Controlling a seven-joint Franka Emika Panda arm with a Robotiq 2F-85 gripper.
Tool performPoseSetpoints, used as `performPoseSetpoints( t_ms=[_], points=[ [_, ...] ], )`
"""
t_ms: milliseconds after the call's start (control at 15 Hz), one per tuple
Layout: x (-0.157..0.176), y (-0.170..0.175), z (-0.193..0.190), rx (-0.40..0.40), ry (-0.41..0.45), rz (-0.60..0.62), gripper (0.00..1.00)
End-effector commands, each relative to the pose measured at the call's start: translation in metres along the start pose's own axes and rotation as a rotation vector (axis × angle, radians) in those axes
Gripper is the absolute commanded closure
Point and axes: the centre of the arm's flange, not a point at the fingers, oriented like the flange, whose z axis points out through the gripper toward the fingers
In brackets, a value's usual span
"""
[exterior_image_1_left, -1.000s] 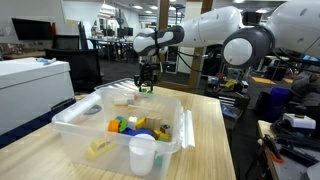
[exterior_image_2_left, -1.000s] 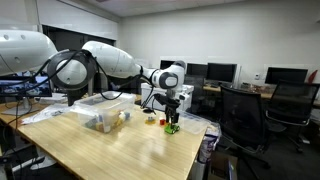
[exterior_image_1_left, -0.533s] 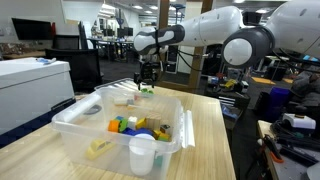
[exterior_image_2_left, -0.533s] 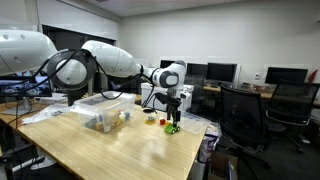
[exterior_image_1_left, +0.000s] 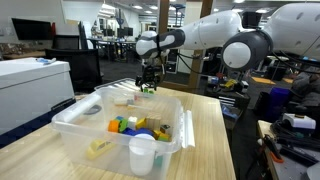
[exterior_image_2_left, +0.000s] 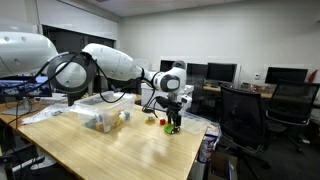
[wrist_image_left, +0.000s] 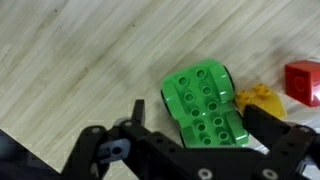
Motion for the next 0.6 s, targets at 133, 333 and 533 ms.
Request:
performPoseSetpoints(
  t_ms=[133, 333, 533],
  points=[
    [0.026, -0.006, 0.011, 0.002, 0.000, -0.002, 0.00],
    [0.017, -0.009, 0.003, 0.015, 0.018, -0.029, 0.00],
    [0.002, -0.034, -0.014, 0.037, 0.071, -0.107, 0.00]
  ],
)
